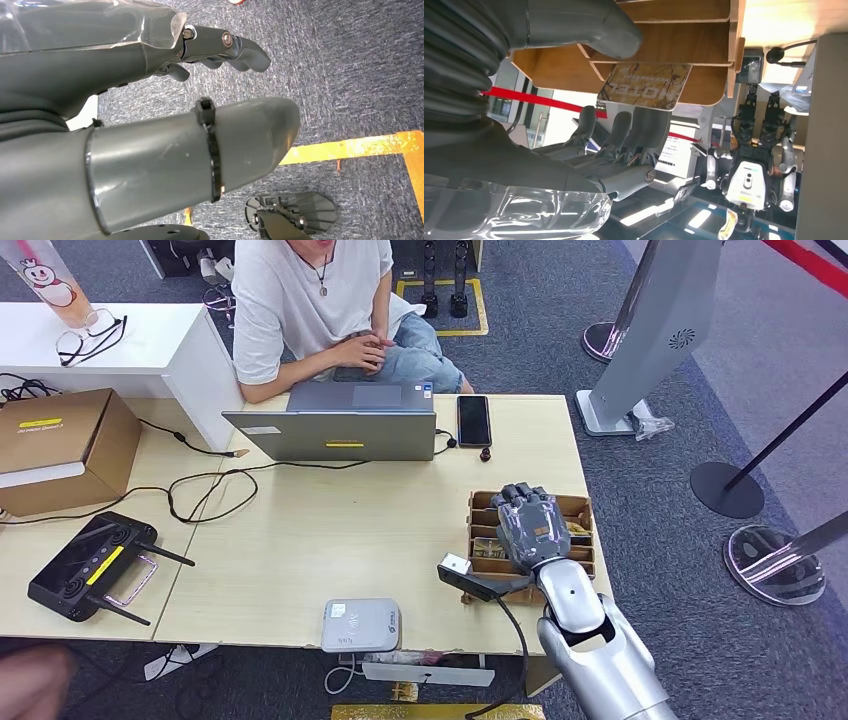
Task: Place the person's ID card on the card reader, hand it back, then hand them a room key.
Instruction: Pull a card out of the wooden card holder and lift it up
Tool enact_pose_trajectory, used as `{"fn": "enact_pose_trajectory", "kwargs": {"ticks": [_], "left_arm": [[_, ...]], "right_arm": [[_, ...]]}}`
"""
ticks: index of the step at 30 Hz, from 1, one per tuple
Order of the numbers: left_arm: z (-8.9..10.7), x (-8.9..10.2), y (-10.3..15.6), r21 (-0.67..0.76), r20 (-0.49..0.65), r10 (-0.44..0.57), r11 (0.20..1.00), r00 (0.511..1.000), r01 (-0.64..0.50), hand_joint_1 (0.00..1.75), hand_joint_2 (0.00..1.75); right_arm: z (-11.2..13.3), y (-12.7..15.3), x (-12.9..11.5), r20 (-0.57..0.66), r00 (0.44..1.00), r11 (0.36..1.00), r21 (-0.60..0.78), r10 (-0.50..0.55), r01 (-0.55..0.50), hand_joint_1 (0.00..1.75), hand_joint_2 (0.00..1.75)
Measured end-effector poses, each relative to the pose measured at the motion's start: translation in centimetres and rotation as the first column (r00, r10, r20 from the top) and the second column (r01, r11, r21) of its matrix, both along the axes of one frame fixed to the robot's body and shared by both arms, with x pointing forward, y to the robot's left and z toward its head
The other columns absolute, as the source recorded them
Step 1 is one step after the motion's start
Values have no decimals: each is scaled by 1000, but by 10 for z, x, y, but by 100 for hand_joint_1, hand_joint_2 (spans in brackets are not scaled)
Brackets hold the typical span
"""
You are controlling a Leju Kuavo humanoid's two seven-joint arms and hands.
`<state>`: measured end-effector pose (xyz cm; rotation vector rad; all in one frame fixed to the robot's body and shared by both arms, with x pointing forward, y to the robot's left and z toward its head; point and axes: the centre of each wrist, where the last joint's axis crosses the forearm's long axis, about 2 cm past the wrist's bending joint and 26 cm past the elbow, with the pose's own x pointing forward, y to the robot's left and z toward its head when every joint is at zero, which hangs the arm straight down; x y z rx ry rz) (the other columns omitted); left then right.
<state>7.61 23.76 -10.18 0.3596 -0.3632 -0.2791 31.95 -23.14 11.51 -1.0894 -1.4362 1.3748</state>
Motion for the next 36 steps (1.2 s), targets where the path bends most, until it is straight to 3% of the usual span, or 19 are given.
{"fn": "enact_pose_trajectory", "kwargs": {"ticks": [3, 5, 9, 12, 36], "left_arm": [[0, 0, 0, 0, -1, 4, 1000, 1000, -4, 0, 0], [0, 0, 0, 0, -1, 7, 1000, 1000, -7, 0, 0], [0, -1, 1, 1, -2, 8, 1000, 1000, -8, 0, 0], [0, -1, 1, 2, -3, 8, 1000, 1000, -8, 0, 0], [0, -1, 0, -2, 5, 3, 1000, 1000, -3, 0, 0]], "right_arm": [[-1, -1, 1, -5, 1000, 1000, -2, -3, 3, 75, 175], [-1, -1, 1, -8, 1000, 1000, -3, -5, 5, 85, 175], [-3, -2, 2, -14, 1000, 1000, -5, -9, 9, 151, 175], [-2, -2, 4, -12, 1000, 1000, 0, -8, 8, 173, 175], [-8, -1, 6, 132, 990, 997, 52, 41, -48, 175, 175]]}}
